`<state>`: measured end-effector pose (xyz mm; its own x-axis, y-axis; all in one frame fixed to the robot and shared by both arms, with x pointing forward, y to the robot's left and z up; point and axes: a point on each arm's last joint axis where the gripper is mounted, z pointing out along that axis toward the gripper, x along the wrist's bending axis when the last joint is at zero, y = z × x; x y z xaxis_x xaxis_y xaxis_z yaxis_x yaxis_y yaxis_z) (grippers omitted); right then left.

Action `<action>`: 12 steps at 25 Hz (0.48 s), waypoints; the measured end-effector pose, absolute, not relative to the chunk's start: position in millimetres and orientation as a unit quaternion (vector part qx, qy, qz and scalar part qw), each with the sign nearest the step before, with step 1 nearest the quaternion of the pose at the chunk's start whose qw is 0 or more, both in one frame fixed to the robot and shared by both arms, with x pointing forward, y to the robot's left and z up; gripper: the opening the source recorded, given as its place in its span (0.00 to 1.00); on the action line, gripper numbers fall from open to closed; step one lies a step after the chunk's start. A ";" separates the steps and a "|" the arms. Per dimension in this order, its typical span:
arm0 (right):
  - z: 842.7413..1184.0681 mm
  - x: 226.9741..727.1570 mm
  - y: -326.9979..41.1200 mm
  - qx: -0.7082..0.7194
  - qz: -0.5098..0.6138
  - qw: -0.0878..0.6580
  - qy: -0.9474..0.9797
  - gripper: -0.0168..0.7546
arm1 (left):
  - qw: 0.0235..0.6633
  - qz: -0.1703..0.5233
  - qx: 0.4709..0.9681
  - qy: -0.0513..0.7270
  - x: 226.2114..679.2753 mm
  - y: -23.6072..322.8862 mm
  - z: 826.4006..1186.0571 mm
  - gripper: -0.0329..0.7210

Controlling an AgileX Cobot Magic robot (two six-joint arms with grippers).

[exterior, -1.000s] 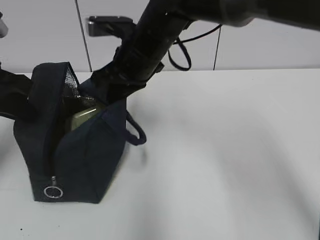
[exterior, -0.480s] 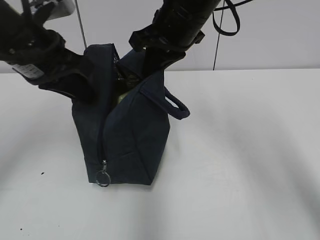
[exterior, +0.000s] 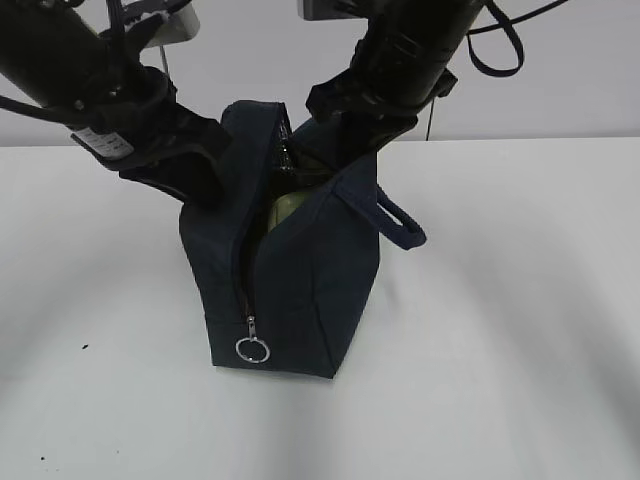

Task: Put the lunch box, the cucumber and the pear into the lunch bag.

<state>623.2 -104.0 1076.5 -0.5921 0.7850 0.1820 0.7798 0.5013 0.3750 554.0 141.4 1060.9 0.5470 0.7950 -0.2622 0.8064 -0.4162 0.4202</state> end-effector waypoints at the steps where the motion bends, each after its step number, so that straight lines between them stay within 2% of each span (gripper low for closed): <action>1: 1074.1 622.4 -103.8 0.453 0.211 0.001 0.866 0.03 | 0.252 -0.014 0.842 0.477 555.2 140.9 1057.8 0.06; 8: 1060.5 618.5 -105.1 0.458 0.194 -0.016 0.868 0.05 | 0.244 -0.022 0.842 0.480 559.4 138.9 1048.8 0.06; 10: 1060.4 618.1 -105.2 0.458 0.194 -0.016 0.867 0.12 | 0.244 -0.023 0.842 0.480 559.4 138.9 1048.9 0.09; 12: 1064.1 617.4 -105.8 0.457 0.200 -0.010 0.866 0.24 | 0.244 -0.023 0.842 0.480 559.4 138.9 1048.9 0.15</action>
